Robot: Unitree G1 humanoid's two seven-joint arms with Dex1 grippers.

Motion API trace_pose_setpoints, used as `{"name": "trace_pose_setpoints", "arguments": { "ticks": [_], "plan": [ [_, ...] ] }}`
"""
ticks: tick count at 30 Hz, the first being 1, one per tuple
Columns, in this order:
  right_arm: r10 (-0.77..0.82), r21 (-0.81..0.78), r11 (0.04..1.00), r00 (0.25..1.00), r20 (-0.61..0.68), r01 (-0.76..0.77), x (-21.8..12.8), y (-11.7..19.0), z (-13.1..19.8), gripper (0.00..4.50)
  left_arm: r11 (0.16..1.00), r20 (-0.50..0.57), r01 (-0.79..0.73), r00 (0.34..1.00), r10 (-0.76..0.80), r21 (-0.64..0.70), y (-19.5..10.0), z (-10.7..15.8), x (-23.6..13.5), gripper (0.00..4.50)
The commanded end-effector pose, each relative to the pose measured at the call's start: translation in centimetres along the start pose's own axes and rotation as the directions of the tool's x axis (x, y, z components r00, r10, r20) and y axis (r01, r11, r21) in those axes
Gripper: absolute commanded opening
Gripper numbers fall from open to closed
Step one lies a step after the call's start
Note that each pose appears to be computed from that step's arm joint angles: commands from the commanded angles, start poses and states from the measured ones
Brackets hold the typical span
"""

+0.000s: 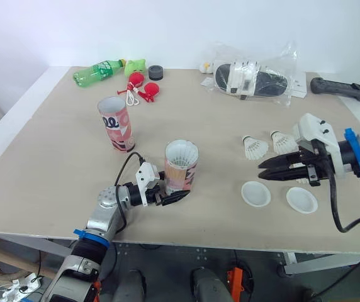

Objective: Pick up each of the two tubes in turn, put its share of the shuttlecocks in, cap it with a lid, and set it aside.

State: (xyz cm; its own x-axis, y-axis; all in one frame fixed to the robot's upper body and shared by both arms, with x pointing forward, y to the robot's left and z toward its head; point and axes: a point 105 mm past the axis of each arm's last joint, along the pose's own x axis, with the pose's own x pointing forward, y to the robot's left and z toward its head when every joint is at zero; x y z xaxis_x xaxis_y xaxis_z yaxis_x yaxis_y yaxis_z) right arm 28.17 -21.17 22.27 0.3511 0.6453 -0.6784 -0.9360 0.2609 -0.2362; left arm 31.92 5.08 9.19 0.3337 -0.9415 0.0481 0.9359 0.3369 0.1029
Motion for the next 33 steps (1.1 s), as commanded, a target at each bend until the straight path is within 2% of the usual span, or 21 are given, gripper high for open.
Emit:
{"name": "trace_pose_setpoints", "arguments": {
  "ticks": [1,3,4,11,17,24,27,33],
  "plan": [
    [-0.015,-0.046,0.999,0.988,-0.151,0.008,0.8,-1.4,-1.6,3.52,0.997,-0.045,0.031,0.998,-0.035,-0.076,-1.0,-1.8,-0.2,3.09],
    [-0.007,-0.054,0.999,0.982,-0.188,-0.003,1.6,-2.2,-1.8,4.28,0.995,-0.04,0.037,0.998,-0.04,-0.088,-1.1,-1.9,0.0,3.09],
    [0.002,-0.061,0.998,0.979,-0.203,-0.015,2.0,-2.6,-1.9,4.47,0.995,-0.037,0.041,0.998,-0.044,-0.096,-1.2,-1.9,0.1,3.09],
    [0.031,-0.099,0.993,0.944,-0.33,-0.067,4.6,-5.7,-2.9,4.47,0.992,-0.051,0.061,0.996,-0.067,-0.114,-1.6,-2.4,0.5,3.09],
    [0.115,-0.111,0.979,0.909,-0.401,-0.173,5.7,-5.4,-4.0,4.47,0.992,-0.053,0.057,0.997,-0.063,-0.109,-1.8,-2.6,0.7,3.09],
    [0.114,-0.1,0.979,0.88,-0.461,-0.179,6.3,-5.7,-5.8,4.47,0.994,-0.057,0.04,0.997,-0.046,-0.104,-1.7,-2.7,0.4,3.09],
    [0.126,-0.088,0.978,0.874,-0.469,-0.188,6.7,-5.7,-6.2,3.63,0.994,-0.059,0.038,0.997,-0.044,-0.102,-1.7,-2.8,0.4,3.09],
    [0.18,-0.061,0.97,0.862,-0.473,-0.236,7.5,-5.2,-6.3,0.82,0.996,-0.061,0.021,0.998,-0.027,-0.089,-1.1,-2.7,0.4,3.09]
  ]
}}
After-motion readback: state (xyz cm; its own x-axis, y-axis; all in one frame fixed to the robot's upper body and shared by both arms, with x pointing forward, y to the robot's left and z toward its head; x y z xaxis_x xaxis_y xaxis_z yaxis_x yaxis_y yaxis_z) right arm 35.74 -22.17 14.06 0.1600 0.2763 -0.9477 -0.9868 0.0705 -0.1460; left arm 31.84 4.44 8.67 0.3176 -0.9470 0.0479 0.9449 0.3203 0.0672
